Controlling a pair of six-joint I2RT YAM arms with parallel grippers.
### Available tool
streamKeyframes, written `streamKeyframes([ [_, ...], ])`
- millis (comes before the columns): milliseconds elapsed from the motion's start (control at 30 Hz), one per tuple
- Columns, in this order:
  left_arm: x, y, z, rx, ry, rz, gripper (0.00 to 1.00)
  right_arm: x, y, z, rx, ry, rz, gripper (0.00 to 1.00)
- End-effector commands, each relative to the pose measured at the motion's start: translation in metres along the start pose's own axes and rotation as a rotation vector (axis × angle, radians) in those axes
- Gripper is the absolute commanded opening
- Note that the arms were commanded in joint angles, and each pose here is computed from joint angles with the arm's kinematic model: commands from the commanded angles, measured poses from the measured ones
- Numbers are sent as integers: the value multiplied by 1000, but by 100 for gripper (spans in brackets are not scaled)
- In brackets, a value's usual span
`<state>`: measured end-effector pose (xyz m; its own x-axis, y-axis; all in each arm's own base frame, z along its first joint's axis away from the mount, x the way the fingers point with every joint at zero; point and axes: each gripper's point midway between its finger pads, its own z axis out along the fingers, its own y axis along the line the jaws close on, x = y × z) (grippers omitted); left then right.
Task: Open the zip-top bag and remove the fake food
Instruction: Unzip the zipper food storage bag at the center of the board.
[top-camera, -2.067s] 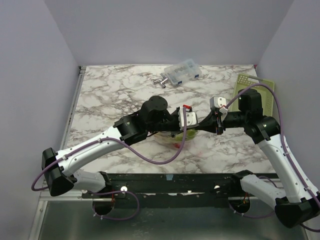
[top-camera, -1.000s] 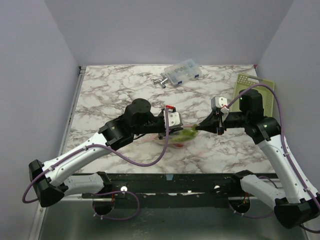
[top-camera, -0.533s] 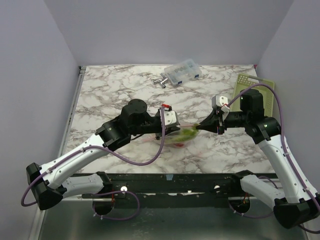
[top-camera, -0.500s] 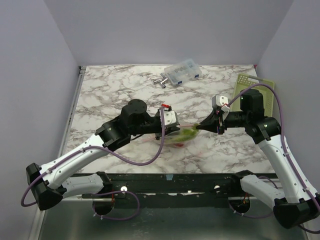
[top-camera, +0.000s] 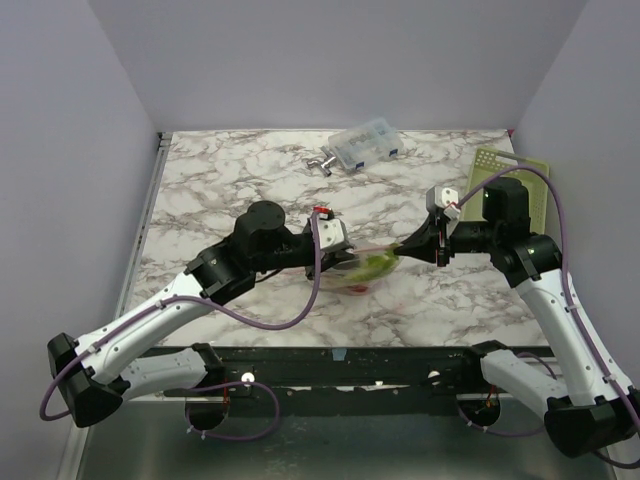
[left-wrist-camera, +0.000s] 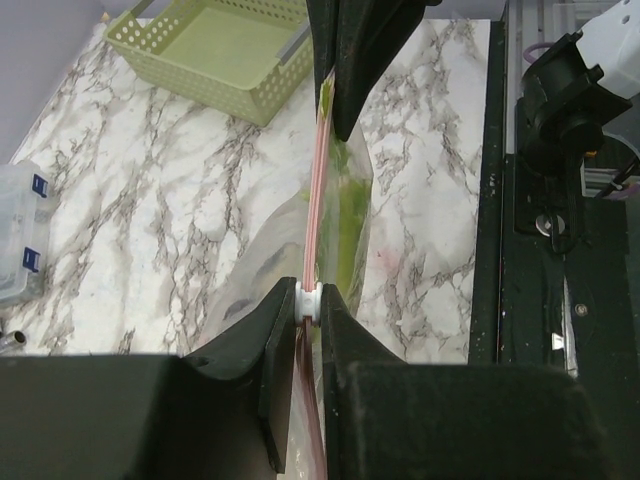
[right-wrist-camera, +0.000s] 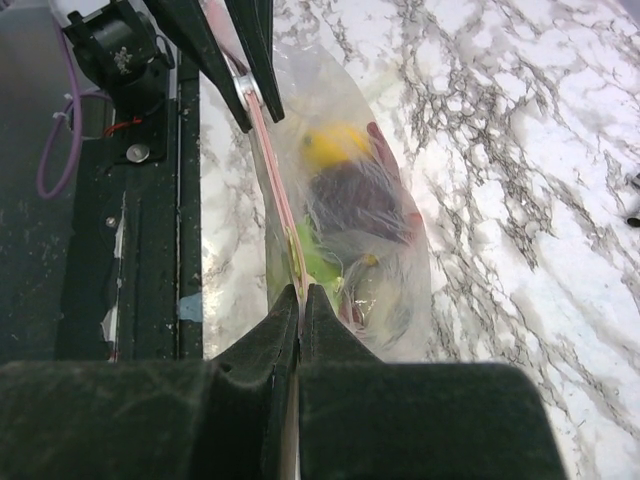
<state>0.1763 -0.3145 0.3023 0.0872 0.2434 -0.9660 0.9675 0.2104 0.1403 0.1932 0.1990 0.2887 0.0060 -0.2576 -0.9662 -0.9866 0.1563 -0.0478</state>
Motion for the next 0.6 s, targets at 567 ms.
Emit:
streamKeyframes([
  [567, 20, 11, -19, -77, 6, -77, 0, 12, -25, -11, 126, 23, 33, 1],
])
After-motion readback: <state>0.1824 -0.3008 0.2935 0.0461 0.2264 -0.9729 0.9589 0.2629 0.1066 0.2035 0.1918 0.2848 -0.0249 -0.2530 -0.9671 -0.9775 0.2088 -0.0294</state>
